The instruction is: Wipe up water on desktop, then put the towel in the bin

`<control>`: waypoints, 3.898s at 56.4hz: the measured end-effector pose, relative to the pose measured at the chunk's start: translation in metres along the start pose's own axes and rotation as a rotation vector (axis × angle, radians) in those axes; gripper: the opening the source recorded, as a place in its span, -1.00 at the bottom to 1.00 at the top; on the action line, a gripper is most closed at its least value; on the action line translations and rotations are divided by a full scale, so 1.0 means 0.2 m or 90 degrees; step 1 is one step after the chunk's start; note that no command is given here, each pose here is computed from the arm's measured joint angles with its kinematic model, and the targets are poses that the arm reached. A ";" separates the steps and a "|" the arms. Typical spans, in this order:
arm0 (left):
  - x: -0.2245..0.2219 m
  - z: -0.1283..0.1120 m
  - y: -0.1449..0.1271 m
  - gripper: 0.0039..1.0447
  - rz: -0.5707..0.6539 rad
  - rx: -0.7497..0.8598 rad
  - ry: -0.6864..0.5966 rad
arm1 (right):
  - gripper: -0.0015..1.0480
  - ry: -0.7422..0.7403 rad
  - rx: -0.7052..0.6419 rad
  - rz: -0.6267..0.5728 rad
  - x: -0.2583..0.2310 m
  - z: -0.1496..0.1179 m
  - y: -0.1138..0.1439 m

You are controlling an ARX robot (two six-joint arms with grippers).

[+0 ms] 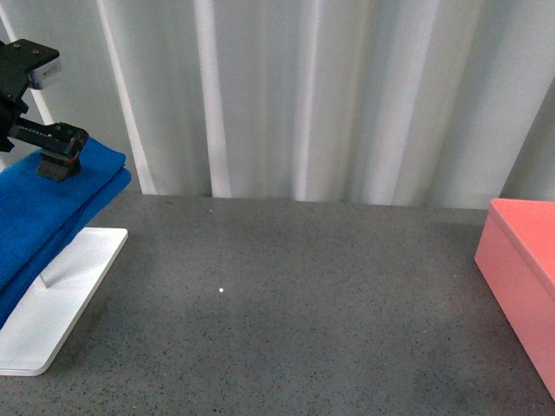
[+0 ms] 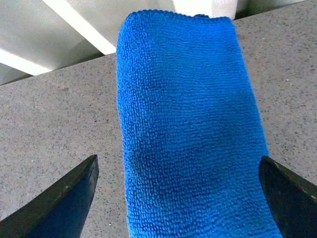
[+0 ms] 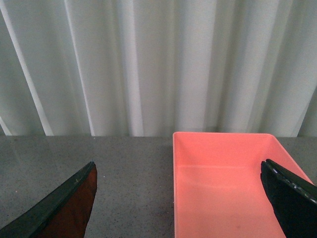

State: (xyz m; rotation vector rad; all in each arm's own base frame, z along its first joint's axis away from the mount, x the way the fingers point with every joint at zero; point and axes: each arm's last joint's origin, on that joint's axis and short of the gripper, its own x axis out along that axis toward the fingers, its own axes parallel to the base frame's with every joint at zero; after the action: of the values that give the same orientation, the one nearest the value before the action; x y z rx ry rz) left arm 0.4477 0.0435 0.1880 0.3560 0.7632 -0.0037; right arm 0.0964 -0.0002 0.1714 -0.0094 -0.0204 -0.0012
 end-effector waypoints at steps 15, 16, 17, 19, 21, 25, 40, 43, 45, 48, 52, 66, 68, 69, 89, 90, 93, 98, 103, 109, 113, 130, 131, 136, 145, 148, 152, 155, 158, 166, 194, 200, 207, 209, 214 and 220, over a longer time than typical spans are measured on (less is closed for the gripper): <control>0.07 -0.05 0.02 0.88 0.024 -0.012 0.014 | 0.87 0.000 0.000 0.000 0.00 0.00 0.00; 0.07 -0.05 0.02 0.88 0.023 -0.014 0.014 | 0.87 0.000 0.000 0.000 0.00 0.00 0.00; 0.07 -0.05 0.02 0.88 0.024 -0.018 0.015 | 0.87 0.000 0.000 0.000 0.00 0.00 0.00; 0.07 -0.06 0.02 0.88 0.023 -0.022 0.016 | 0.87 0.000 0.000 0.000 0.00 0.00 0.00; 0.07 -0.06 0.02 0.85 0.024 -0.025 0.016 | 0.87 0.000 0.000 0.000 0.00 0.00 0.00; 0.08 -0.07 0.02 0.55 0.022 -0.028 0.019 | 0.87 0.000 0.000 0.000 0.00 0.00 0.00; 0.01 -0.10 0.01 -0.55 -0.018 -0.044 0.008 | 0.87 0.000 0.000 0.000 0.00 0.00 0.00; -0.02 -0.09 0.01 -0.75 -0.026 -0.050 -0.002 | 0.87 0.000 0.000 0.000 0.00 0.00 0.00; -0.04 -0.09 0.02 -0.84 -0.031 -0.053 -0.006 | 0.87 0.000 0.000 0.000 0.00 0.00 0.00; -0.08 -0.07 0.02 -0.93 -0.040 -0.061 -0.017 | 0.87 0.000 0.000 0.000 0.00 0.00 0.00; -0.12 -0.06 0.03 -0.93 -0.053 -0.069 -0.032 | 0.87 0.000 0.000 0.000 0.00 0.00 0.00; -0.36 0.02 -0.01 -0.93 -0.142 -0.094 -0.120 | 0.87 0.000 0.000 0.000 0.00 0.00 0.00; -0.42 0.03 -0.03 -0.93 -0.166 -0.097 -0.141 | 0.87 0.000 0.000 0.000 0.00 0.00 0.00; -0.47 0.05 -0.05 -0.93 -0.185 -0.096 -0.158 | 0.87 0.000 0.000 0.000 0.00 0.00 0.00; -1.01 0.18 -0.49 -0.93 -0.466 -0.044 -0.321 | 0.87 0.000 0.000 0.000 0.00 0.00 0.00; -1.02 0.19 -0.50 -0.93 -0.471 -0.046 -0.321 | 0.87 0.000 0.000 0.000 0.00 0.00 0.00; -1.04 0.19 -0.58 -0.93 -0.504 -0.043 -0.327 | 0.87 0.000 0.000 0.000 0.00 0.00 0.00; -1.06 0.20 -0.66 -0.93 -0.540 -0.045 -0.338 | 0.87 0.000 0.000 0.000 0.00 0.00 0.00; -1.07 0.21 -0.72 -0.93 -0.548 -0.047 -0.346 | 0.87 0.000 0.000 0.000 0.00 0.00 0.00; -1.07 0.22 -0.77 -0.93 -0.548 -0.047 -0.356 | 0.87 0.000 0.000 0.000 0.00 0.00 0.00; -1.06 0.21 -0.78 -0.93 -0.550 -0.047 -0.351 | 0.87 0.000 0.000 0.000 0.00 0.00 0.00; -1.05 0.21 -0.79 -0.93 -0.549 -0.050 -0.347 | 0.87 0.192 0.027 0.102 0.07 0.00 -0.05; -1.05 0.21 -0.79 -0.93 -0.549 -0.050 -0.347 | 0.87 0.200 0.036 0.116 0.09 0.01 -0.06; -1.05 0.21 -0.79 -0.93 -0.552 -0.050 -0.347 | 0.87 0.206 0.059 0.232 0.19 0.04 -0.08; -1.05 0.21 -0.79 -0.93 -0.551 -0.051 -0.346 | 0.87 0.176 0.089 0.369 0.42 0.09 0.02; -1.05 0.21 -0.79 -0.93 -0.552 -0.051 -0.346 | 0.87 0.168 0.103 0.399 0.47 0.09 0.07; -1.05 0.21 -0.79 -0.93 -0.552 -0.051 -0.346 | 0.87 0.162 0.121 0.432 0.52 0.09 0.14; -1.05 0.21 -0.79 -0.93 -0.551 -0.051 -0.346 | 0.87 0.159 0.140 0.464 0.56 0.08 0.19; -1.05 0.21 -0.79 -0.93 -0.551 -0.051 -0.346 | 0.87 0.153 0.161 0.505 0.59 0.08 0.25; -1.05 0.21 -0.79 -0.93 -0.551 -0.051 -0.346 | 0.87 0.147 0.180 0.537 0.68 0.08 0.39; -1.05 0.21 -0.79 -0.93 -0.551 -0.051 -0.346 | 0.87 0.164 0.222 0.595 0.95 0.06 0.66; -1.05 0.21 -0.79 -0.93 -0.551 -0.051 -0.346 | 0.87 0.162 0.218 0.614 0.95 0.05 0.71; -1.05 0.21 -0.79 -0.93 -0.550 -0.052 -0.346 | 0.87 0.143 0.216 0.636 0.93 0.07 0.75; -1.05 0.21 -0.79 -0.93 -0.550 -0.052 -0.346 | 0.87 0.133 0.217 0.643 0.93 0.08 0.76; -1.05 0.21 -0.79 -0.93 -0.550 -0.052 -0.346 | 0.70 0.121 0.218 0.640 0.92 0.09 0.78; -1.05 0.21 -0.79 -0.93 -0.550 -0.052 -0.346 | 0.47 0.110 0.220 0.621 0.92 0.09 0.79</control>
State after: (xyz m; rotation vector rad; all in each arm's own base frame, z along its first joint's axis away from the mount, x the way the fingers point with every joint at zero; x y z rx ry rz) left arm 0.3032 -0.1442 0.3088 -0.0794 0.3250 -0.8476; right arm 0.2798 0.1583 0.1923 0.3268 0.1591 0.9763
